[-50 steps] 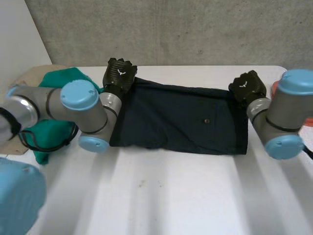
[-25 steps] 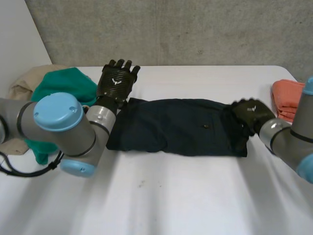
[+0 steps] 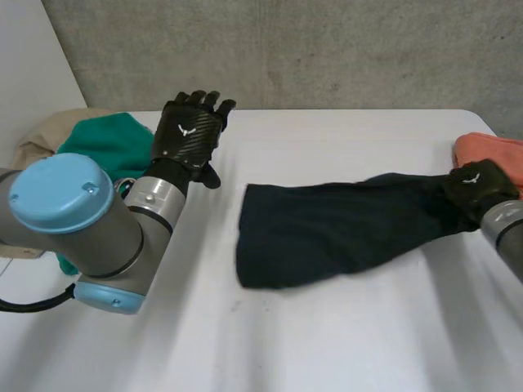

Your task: Fold the laundry.

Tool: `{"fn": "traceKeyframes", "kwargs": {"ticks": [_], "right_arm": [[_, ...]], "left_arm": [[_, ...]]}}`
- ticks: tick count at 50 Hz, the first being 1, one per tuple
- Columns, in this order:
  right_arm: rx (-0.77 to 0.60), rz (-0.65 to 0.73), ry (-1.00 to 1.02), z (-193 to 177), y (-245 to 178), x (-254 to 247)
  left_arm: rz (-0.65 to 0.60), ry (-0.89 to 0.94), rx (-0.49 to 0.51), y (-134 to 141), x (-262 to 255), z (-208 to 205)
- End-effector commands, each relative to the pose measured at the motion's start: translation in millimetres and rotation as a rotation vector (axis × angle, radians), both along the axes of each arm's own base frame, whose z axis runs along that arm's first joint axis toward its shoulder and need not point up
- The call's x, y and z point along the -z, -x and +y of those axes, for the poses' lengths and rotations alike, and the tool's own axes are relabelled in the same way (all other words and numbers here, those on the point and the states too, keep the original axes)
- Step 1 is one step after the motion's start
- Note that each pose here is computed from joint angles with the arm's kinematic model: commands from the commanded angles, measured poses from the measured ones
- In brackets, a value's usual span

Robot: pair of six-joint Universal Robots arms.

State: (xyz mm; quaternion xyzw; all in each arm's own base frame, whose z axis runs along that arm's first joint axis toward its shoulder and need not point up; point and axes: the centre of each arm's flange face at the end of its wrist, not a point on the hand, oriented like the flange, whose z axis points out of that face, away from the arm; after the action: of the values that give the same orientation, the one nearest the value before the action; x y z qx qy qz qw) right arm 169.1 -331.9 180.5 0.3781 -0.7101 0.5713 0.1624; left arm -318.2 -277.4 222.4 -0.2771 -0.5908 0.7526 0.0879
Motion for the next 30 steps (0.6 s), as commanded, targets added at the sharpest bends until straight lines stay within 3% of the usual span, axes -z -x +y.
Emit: {"fn": "traceKeyframes", "kwargs": {"ticks": [1, 6, 10, 14, 18, 21, 24, 30], "right_arm": [[-0.166, 0.171, 0.15, 11, -42, -19], [-0.39, 0.121, 0.284, 49, -115, -31], [-0.69, 0.089, 0.278, 101, -172, 2], [-0.879, 0.075, 0.208, 134, -196, 35], [-0.964, 0.044, 0.152, 146, -202, 50], [-0.968, 0.013, 0.139, 147, -201, 46], [-0.904, -0.129, 0.058, 137, -193, 34], [-0.622, -0.593, -0.109, 98, -156, -20]], "left_arm": [[0.043, -0.019, 0.0, -7, -7, 7], [0.048, -0.035, 0.0, -9, -5, 10], [0.048, -0.039, -0.003, -12, -5, 13], [0.051, -0.038, -0.005, -13, -6, 13], [0.064, -0.036, -0.005, -12, -9, 12], [0.091, -0.032, -0.01, -13, -15, 11], [0.118, -0.02, -0.028, -15, -23, 8], [0.158, 0.01, -0.019, -7, -42, 6]]}}
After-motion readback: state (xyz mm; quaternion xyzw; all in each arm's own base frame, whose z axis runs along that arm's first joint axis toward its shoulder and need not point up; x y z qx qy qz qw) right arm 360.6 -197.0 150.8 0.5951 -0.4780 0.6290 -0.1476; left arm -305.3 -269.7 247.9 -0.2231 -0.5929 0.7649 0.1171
